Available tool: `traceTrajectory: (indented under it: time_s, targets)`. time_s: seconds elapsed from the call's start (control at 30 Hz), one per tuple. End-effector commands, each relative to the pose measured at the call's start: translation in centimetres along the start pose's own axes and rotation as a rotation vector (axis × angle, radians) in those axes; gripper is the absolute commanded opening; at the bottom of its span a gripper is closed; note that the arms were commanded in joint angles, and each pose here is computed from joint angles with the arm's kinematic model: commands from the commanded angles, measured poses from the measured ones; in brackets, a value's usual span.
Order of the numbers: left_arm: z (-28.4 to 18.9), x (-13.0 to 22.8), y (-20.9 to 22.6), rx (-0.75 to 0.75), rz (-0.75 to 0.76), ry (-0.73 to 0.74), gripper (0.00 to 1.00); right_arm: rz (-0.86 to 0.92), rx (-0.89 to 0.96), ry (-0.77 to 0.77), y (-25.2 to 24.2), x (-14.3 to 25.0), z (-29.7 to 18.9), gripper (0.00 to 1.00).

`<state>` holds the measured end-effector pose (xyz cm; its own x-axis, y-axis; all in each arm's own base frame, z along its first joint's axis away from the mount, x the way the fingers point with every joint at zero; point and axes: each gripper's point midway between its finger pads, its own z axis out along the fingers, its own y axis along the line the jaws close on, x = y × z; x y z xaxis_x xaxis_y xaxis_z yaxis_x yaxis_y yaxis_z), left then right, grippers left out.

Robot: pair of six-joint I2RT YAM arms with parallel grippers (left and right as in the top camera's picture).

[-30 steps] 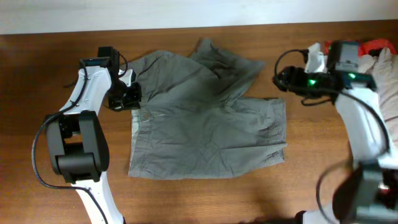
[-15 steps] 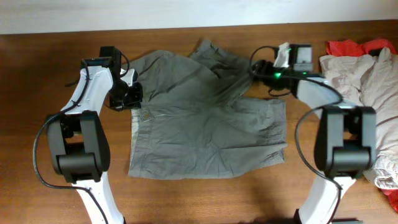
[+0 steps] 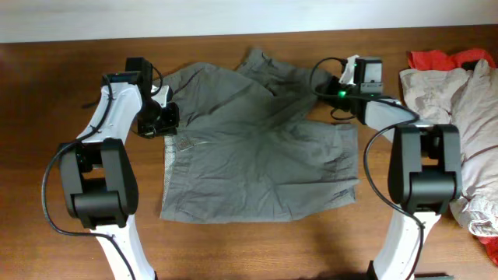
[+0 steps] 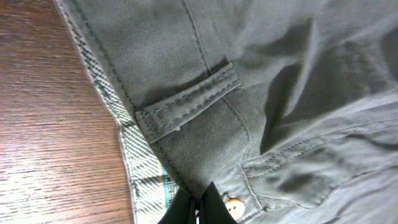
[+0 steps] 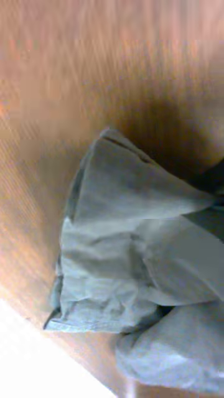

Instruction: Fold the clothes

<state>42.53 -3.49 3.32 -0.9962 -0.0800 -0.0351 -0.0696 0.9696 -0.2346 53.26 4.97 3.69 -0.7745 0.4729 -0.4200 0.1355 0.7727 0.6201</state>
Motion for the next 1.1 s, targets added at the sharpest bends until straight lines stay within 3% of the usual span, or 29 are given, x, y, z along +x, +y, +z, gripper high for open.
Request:
traceTrajectory:
  time_s: [0.0,0.2,0.23,0.3,0.37,0.47,0.57,0.67,0.8,0.9,1.07]
  targets:
    - [-1.1,-0.2,0.2,-0.032,0.026,-0.025,0.01,0.028,-0.007,-0.077,0.0,-3.7,-4.8,0.04]
    - [-1.1,-0.2,0.2,-0.031,0.026,-0.025,0.01,0.153,0.122,0.054,-3.0,-0.8,-8.8,0.04]
    - [-1.1,-0.2,0.2,-0.031,0.026,-0.025,0.01,0.155,0.154,0.083,-3.6,0.0,-9.1,0.12]
    - [-1.1,-0.1,0.2,-0.031,0.026,-0.022,0.01,0.133,0.161,0.109,-3.8,0.6,-9.1,0.42]
    - [-1.3,0.2,0.2,-0.032,0.023,-0.010,0.04,0.096,0.155,0.111,-3.5,0.6,-9.4,0.50]
    - [-2.0,0.5,0.0,-0.033,0.020,0.005,0.13,0.003,0.140,0.088,-2.6,-0.2,-10.3,0.53]
    - [-3.6,-0.2,-0.4,-0.031,0.028,-0.017,0.17,-0.211,0.049,0.044,0.4,-1.5,-11.8,0.53]
    - [-5.9,-1.6,-1.8,0.002,0.092,-0.082,0.22,-0.366,-0.017,-0.013,3.4,-2.6,-13.2,0.60]
    - [-8.3,-4.0,-5.5,0.083,0.209,-0.203,0.27,-0.471,-0.053,-0.030,6.1,-2.4,-13.0,0.60]
    - [-7.5,-4.2,-9.0,0.136,0.305,-0.221,0.24,-0.524,-0.075,-0.021,7.5,-1.6,-11.5,0.68]
    - [-3.3,-1.8,-13.6,0.099,0.510,-0.124,0.06,-0.581,-0.063,-0.023,8.3,-0.8,-7.9,0.68]
